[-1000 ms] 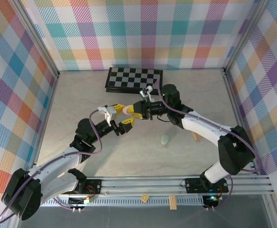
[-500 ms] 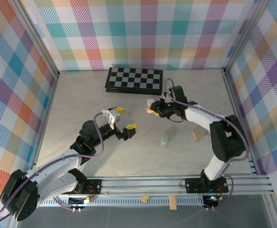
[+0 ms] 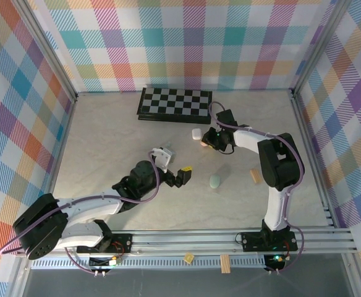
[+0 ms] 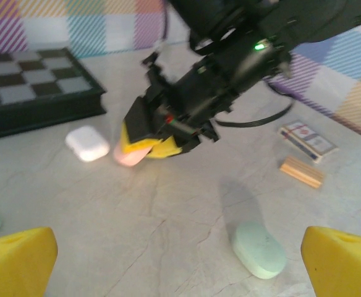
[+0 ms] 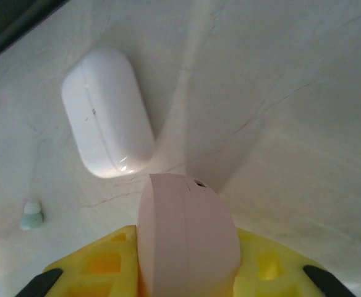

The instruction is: Insert wireless bluetooth earbuds into charging case

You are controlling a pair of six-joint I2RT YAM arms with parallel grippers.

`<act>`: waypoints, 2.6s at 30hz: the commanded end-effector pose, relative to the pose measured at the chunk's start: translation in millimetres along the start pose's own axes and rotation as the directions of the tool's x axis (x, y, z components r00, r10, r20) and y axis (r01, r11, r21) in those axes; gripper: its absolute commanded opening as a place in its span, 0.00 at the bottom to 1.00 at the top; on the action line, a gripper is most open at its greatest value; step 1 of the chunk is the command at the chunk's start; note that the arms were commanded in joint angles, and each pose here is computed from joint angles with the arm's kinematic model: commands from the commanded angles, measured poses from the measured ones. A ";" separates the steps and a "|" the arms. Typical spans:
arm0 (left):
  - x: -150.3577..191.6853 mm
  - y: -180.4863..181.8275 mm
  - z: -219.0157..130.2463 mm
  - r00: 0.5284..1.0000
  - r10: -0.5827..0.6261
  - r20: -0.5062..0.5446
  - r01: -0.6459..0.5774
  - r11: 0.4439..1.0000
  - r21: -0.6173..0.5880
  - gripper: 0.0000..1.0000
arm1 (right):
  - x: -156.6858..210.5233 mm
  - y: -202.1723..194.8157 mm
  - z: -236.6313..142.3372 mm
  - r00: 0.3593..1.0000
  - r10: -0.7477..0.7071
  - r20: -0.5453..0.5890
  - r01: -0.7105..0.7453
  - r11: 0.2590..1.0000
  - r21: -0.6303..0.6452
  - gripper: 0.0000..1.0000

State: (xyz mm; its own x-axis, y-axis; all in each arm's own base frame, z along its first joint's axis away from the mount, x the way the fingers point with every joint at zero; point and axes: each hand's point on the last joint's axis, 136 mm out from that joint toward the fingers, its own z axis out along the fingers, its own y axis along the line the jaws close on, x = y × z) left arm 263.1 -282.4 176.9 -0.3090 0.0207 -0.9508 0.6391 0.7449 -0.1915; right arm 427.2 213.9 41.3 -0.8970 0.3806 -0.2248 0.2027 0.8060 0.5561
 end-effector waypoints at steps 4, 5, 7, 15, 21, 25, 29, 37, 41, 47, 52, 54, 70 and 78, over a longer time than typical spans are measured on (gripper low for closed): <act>6.3 14.0 17.1 0.980 -0.199 -0.016 0.191 0.960 -0.206 1.00 | -12.4 -22.8 -21.4 0.994 -0.089 0.069 0.079 0.987 0.137 0.61; 9.8 8.9 22.5 0.978 -0.208 -0.036 0.196 0.957 -0.212 1.00 | -14.6 -25.0 -29.7 0.991 -0.105 0.086 0.092 0.985 0.149 0.68; 20.0 -1.6 32.6 0.974 -0.209 -0.093 0.183 0.956 -0.230 1.00 | -16.0 -30.7 -45.8 0.986 -0.124 0.114 0.104 0.980 0.170 0.75; 55.9 -48.5 69.3 0.912 -0.192 -0.362 0.108 0.965 -0.239 1.00 | -6.2 -69.0 -115.1 0.970 -0.054 0.235 0.011 0.984 0.179 0.82; 86.1 -72.3 86.1 0.787 -0.198 -0.585 0.066 0.969 -0.238 0.98 | 8.4 -91.1 -149.7 0.950 -0.010 0.313 -0.042 0.986 0.159 0.82; 105.2 -82.9 87.9 0.685 -0.233 -0.690 0.069 0.964 -0.257 0.92 | 13.8 -105.7 -162.1 0.937 -0.009 0.348 -0.056 0.983 0.177 0.81; 116.5 -93.6 87.8 0.609 -0.274 -0.744 0.080 0.955 -0.286 0.84 | 14.9 -116.6 -164.7 0.933 0.006 0.359 -0.072 0.983 0.171 0.81; 129.6 -97.8 87.7 0.549 -0.293 -0.783 0.030 0.943 -0.332 0.72 | 9.6 -119.9 -161.6 0.938 0.022 0.346 -0.072 0.989 0.131 0.81; 135.9 -107.2 96.6 0.526 -0.293 -0.798 0.054 0.948 -0.313 0.69 | 9.7 -119.9 -159.4 0.943 0.024 0.332 -0.066 0.991 0.116 0.81; 142.9 -107.6 106.8 0.516 -0.283 -0.808 0.031 0.949 -0.313 0.58 | 13.6 -123.0 -158.4 0.948 0.020 0.319 -0.061 0.991 0.118 0.81; 145.2 -108.9 108.6 0.507 -0.278 -0.816 0.027 0.951 -0.308 0.48 | 15.8 -126.1 -160.2 0.947 0.026 0.320 -0.068 0.990 0.120 0.81; 144.5 -107.5 108.8 0.511 -0.273 -0.815 0.022 0.952 -0.305 0.46 | 15.5 -126.1 -162.1 0.946 0.026 0.324 -0.067 0.991 0.117 0.81; 133.3 -49.4 70.2 0.497 -0.250 -0.831 0.101 0.968 -0.231 0.46 | 33.5 -119.9 -165.4 0.961 0.020 0.275 -0.041 0.997 0.070 0.80; 131.2 -38.3 39.0 0.469 -0.100 -0.877 0.029 0.995 -0.098 0.59 | 37.3 -123.1 -159.1 0.965 0.023 0.260 -0.042 0.997 0.068 0.80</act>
State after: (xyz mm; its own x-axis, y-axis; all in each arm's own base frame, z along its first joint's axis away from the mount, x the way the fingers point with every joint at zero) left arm 234.5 -340.3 44.3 -0.8624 0.4546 -0.2227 0.4958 0.8471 -0.1912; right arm 308.3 55.1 93.3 -0.7494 0.5113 -0.4207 0.2775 0.8194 0.5015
